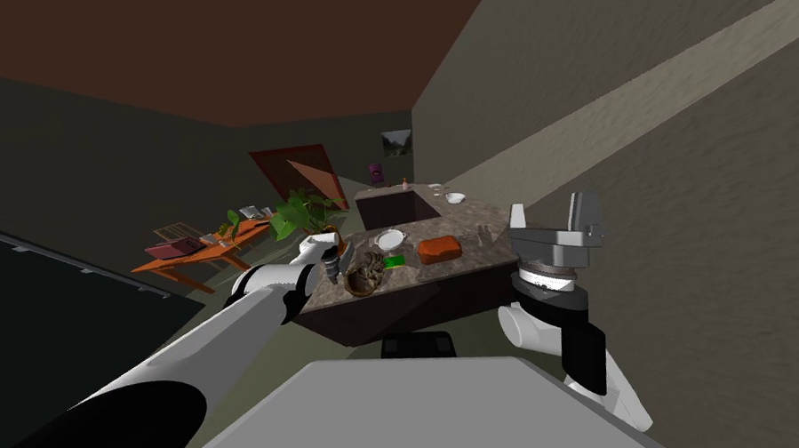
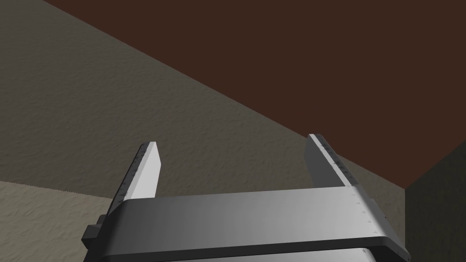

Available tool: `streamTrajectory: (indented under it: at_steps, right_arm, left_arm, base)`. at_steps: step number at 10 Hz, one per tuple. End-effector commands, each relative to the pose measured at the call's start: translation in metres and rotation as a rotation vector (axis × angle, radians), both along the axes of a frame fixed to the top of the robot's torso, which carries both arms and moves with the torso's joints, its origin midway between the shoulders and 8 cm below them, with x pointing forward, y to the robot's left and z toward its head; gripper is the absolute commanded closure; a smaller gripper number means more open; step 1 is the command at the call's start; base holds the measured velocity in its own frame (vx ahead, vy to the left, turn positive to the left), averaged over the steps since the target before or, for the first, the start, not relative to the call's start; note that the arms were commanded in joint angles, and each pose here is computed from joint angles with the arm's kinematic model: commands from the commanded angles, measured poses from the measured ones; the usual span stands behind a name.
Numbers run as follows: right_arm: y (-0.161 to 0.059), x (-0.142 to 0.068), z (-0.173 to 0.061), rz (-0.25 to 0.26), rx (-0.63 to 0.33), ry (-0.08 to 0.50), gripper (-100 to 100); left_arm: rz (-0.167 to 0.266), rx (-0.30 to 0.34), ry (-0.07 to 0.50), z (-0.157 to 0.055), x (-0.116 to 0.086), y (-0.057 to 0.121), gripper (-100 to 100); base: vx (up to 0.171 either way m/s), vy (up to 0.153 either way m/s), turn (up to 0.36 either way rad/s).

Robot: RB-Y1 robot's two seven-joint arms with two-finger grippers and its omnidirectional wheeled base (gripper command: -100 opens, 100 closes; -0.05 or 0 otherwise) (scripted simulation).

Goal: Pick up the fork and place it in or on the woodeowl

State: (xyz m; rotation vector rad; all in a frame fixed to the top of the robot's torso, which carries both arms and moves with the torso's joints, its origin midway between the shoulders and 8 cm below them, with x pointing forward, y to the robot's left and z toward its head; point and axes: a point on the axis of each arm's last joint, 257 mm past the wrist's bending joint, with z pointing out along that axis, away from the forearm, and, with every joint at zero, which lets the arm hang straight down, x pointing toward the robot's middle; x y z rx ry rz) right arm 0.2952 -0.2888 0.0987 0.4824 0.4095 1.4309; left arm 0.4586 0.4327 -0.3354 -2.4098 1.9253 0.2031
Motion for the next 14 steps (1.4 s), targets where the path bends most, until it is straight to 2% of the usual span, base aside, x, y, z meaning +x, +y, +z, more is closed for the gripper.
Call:
streamTrajectory:
  at_steps: [1, 2, 3, 7, 8, 9, 10, 12, 13, 14]
  right_arm:
    - [0.000, 0.000, 0.000, 0.000, 0.000, 0.000, 0]
    - [0.000, 0.000, 0.000, 0.000, 0.000, 0.000, 0]
    - [0.000, 0.000, 0.000, 0.000, 0.000, 0.000, 0]
    - [0.000, 0.000, 0.000, 0.000, 0.000, 0.000, 0]
    - [0.000, 0.000, 0.000, 0.000, 0.000, 0.000, 0]
    - [0.000, 0.000, 0.000, 0.000, 0.000, 0.000, 0]
    - [0.000, 0.000, 0.000, 0.000, 0.000, 0.000, 0]
    - [0.000, 0.000, 0.000, 0.000, 0.000, 0.000, 0]
    - [0.000, 0.000, 0.000, 0.000, 0.000, 0.000, 0]
    - [0.000, 0.000, 0.000, 0.000, 0.000, 0.000, 0]
  left_arm:
    - [0.002, -0.002, 0.005, -0.009, -0.005, -0.001, -100]
    - [-0.002, 0.004, -0.013, -0.004, 0.000, 0.001, -100]
    - [0.000, 0.003, -0.010, -0.004, -0.001, 0.001, 100]
    - [-0.002, 0.004, -0.011, -0.004, 0.000, 0.001, 100]
    - [-0.002, 0.004, -0.011, -0.004, 0.000, 0.001, 0]
    - [-0.002, 0.000, -0.003, -0.007, -0.003, -0.001, 100]
    - [0.000, 0.000, -0.003, 0.008, 0.002, 0.001, 100]
    - [-0.002, 0.002, -0.007, 0.008, 0.003, 0.001, 100]
    - [-0.001, 0.001, -0.005, 0.009, 0.002, 0.001, 0]
    - [0.007, 0.021, 0.005, 0.026, 0.002, 0.012, 100]
  base:
    - [0.000, 0.000, 0.000]
    - [0.000, 0.000, 0.000]
    - [0.000, 0.000, 0.000]
    - [0.000, 0.000, 0.000]
    - [0.000, 0.000, 0.000]
    - [0.011, 0.011, 0.007]
    - [0.000, 0.000, 0.000]
    - [0.000, 0.000, 0.000]
    - [0.000, 0.000, 0.000]
    - [-0.018, -0.041, -0.003]
